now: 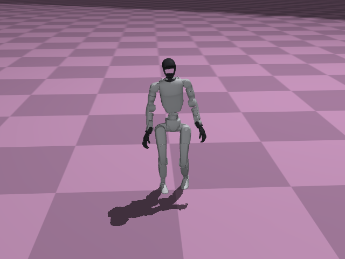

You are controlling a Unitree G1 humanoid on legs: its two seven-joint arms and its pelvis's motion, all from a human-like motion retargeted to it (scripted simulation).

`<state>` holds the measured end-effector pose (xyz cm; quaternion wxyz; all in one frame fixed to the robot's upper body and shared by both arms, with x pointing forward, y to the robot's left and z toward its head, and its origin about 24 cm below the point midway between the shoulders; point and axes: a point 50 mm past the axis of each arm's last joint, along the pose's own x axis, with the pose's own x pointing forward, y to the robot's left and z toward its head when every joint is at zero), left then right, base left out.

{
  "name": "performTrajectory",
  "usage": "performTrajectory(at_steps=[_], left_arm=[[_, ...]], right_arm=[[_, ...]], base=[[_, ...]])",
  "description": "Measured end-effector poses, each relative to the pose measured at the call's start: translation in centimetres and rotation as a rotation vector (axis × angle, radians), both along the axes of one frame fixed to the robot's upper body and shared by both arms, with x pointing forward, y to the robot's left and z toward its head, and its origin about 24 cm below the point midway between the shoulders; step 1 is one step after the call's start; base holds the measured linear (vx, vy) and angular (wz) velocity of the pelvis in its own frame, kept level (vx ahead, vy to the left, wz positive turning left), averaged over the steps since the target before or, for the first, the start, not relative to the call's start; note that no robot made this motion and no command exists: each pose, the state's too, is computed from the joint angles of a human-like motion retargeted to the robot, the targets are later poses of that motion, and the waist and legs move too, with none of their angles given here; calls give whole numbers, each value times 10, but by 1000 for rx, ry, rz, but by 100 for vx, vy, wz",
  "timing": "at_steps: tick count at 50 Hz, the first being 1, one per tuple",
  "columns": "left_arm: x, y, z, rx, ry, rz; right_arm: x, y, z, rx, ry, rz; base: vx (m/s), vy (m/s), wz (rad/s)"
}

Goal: Walk

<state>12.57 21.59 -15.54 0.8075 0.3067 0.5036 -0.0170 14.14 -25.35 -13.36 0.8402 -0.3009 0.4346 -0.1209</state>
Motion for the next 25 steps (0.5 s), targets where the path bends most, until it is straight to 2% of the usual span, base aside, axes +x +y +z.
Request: performTrajectory(at_steps=[8,12,25], left_arm=[[68,-65,21,-104,-164,-247],[95,-84,35,-140,-235,-310],[112,-81,45,-164,-254,-245]], right_arm=[[-30,0,-12,22,102,-72],[-44,-1,-16,52,139,-111],[-74,-9,-21,126,182,-222]], base=[[-7,-1,-12],[-5,-1,-27],[-2,1,-16]])
